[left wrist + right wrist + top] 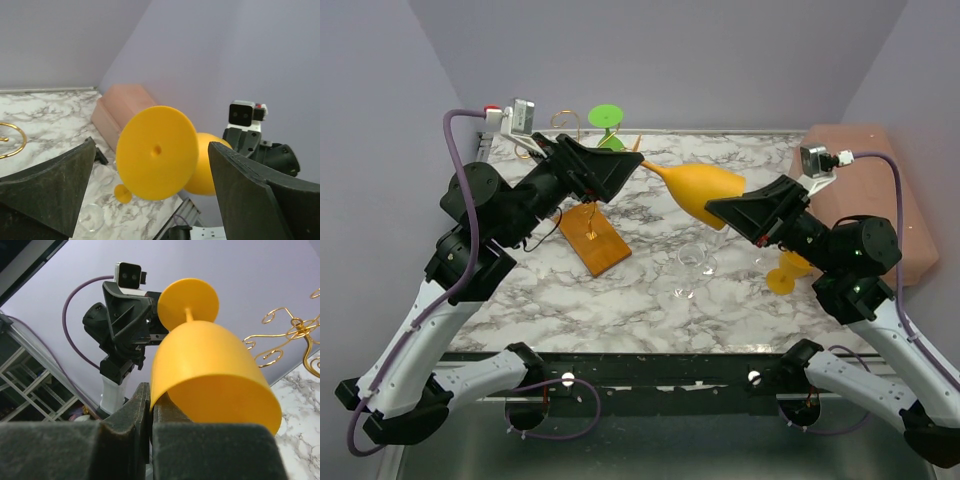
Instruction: Take the wine glass off the wine glass rack
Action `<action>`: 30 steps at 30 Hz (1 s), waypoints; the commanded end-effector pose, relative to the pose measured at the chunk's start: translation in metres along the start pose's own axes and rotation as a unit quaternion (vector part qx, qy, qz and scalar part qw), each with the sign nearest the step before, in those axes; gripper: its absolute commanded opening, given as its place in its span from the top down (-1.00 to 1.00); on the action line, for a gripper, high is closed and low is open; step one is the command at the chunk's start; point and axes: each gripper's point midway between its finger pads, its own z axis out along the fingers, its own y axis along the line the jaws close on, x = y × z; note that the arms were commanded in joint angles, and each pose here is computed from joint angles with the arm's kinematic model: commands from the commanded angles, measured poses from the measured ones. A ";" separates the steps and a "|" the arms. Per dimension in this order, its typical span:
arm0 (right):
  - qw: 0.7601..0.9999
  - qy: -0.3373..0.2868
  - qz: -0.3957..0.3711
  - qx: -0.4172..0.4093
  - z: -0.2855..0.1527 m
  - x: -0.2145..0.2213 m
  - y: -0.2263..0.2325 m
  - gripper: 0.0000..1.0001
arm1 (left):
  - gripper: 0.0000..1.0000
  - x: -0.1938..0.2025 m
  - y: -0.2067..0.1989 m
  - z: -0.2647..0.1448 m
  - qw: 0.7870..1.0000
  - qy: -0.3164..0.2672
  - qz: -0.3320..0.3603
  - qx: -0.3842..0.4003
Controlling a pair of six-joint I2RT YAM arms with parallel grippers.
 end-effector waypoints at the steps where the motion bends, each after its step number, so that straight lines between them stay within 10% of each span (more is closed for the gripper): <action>1: 1.000 -0.007 -0.016 0.005 0.000 -0.006 0.002 0.99 | -0.97 -0.005 0.013 -0.004 0.998 0.003 0.041 -0.041; 30: 0.958 0.173 -0.064 0.220 0.015 0.012 -0.068 0.99 | -0.97 -0.067 0.140 -0.094 0.920 -0.058 0.221 -0.318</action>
